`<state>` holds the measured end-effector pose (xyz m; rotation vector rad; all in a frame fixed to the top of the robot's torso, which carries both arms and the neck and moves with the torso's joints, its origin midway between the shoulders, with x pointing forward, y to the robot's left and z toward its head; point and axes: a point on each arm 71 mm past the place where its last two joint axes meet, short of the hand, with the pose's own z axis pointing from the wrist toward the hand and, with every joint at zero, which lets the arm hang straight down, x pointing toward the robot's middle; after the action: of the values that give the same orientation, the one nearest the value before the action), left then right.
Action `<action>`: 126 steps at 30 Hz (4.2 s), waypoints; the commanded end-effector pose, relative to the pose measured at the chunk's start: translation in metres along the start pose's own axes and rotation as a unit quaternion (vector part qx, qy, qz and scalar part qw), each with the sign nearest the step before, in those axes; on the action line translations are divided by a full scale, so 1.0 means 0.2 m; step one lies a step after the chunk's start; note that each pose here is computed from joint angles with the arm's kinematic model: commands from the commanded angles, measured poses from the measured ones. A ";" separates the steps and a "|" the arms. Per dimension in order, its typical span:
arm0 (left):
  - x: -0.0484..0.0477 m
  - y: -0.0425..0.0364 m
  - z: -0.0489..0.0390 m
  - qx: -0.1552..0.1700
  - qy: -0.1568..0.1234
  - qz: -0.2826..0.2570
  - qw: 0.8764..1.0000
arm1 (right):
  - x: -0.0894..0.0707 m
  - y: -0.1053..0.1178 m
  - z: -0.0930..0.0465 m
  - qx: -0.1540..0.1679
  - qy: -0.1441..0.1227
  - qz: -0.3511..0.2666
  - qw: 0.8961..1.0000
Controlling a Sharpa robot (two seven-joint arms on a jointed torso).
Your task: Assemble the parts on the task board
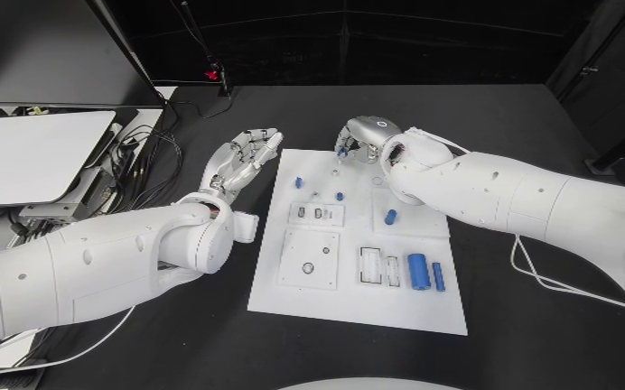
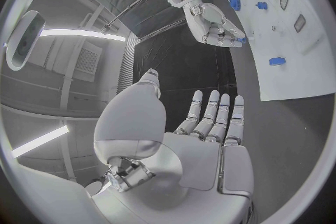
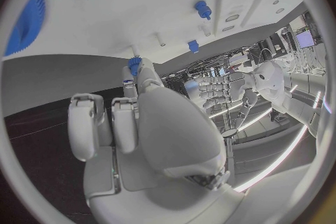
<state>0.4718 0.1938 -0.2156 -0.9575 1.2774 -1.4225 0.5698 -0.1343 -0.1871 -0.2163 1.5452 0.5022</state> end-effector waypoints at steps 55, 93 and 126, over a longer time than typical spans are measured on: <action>-0.013 -0.126 -0.018 0.179 0.004 -0.001 0.984 | 0.04 0.02 0.02 0.027 0.050 -0.003 0.998; -0.031 -0.117 -0.012 0.174 0.001 0.003 0.985 | -0.25 -0.30 -0.42 0.002 -0.042 0.269 0.962; -0.030 -0.108 -0.006 0.172 0.001 0.003 0.985 | -0.15 -0.57 -0.49 0.135 0.033 0.064 0.988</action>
<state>0.4764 0.2004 -0.2181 -0.9572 1.2741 -1.4074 0.5314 -0.2814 -0.1786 0.1079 1.6482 0.4703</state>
